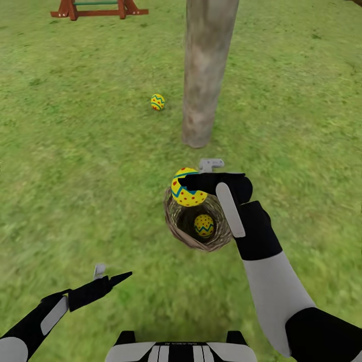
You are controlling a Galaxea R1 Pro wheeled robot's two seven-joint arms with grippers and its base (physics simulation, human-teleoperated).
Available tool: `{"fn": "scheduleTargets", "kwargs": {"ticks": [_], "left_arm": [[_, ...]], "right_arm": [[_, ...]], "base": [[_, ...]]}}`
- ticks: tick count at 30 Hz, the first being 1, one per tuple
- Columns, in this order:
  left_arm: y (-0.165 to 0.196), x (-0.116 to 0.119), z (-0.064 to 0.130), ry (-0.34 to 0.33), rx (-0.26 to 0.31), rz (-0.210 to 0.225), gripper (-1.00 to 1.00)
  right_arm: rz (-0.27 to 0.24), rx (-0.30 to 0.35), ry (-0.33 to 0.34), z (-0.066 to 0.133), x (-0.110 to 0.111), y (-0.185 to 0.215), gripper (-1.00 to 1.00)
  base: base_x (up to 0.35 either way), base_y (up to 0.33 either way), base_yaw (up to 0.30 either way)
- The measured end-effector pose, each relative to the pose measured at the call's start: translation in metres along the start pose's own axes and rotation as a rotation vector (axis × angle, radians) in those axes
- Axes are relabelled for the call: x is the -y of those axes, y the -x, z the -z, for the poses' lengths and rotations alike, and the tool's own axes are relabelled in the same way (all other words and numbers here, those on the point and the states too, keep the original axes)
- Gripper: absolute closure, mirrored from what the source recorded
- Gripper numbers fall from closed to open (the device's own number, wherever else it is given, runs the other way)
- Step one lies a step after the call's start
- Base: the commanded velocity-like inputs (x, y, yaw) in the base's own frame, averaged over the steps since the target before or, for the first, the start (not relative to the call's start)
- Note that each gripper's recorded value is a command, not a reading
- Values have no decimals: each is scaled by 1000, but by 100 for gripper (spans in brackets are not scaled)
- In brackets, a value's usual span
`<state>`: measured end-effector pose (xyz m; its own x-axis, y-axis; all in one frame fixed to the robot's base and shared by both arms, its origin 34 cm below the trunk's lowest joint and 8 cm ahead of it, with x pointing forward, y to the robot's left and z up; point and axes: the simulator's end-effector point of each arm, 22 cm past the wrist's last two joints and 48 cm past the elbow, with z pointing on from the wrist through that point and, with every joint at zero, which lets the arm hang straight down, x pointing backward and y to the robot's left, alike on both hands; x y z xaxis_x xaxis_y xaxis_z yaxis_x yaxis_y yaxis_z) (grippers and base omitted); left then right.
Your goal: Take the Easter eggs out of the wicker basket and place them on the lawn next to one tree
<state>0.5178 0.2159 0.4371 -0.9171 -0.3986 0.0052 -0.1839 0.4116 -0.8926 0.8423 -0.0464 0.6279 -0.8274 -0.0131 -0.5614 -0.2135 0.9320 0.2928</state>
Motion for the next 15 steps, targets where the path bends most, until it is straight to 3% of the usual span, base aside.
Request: {"fn": "scheduleTargets", "kwargs": {"ticks": [15], "left_arm": [[0, 1, 0, -1, 1, -2, -100]], "right_arm": [[7, 7, 2, 2, -2, 3, 100]], "base": [[-3, 296, -3]]}}
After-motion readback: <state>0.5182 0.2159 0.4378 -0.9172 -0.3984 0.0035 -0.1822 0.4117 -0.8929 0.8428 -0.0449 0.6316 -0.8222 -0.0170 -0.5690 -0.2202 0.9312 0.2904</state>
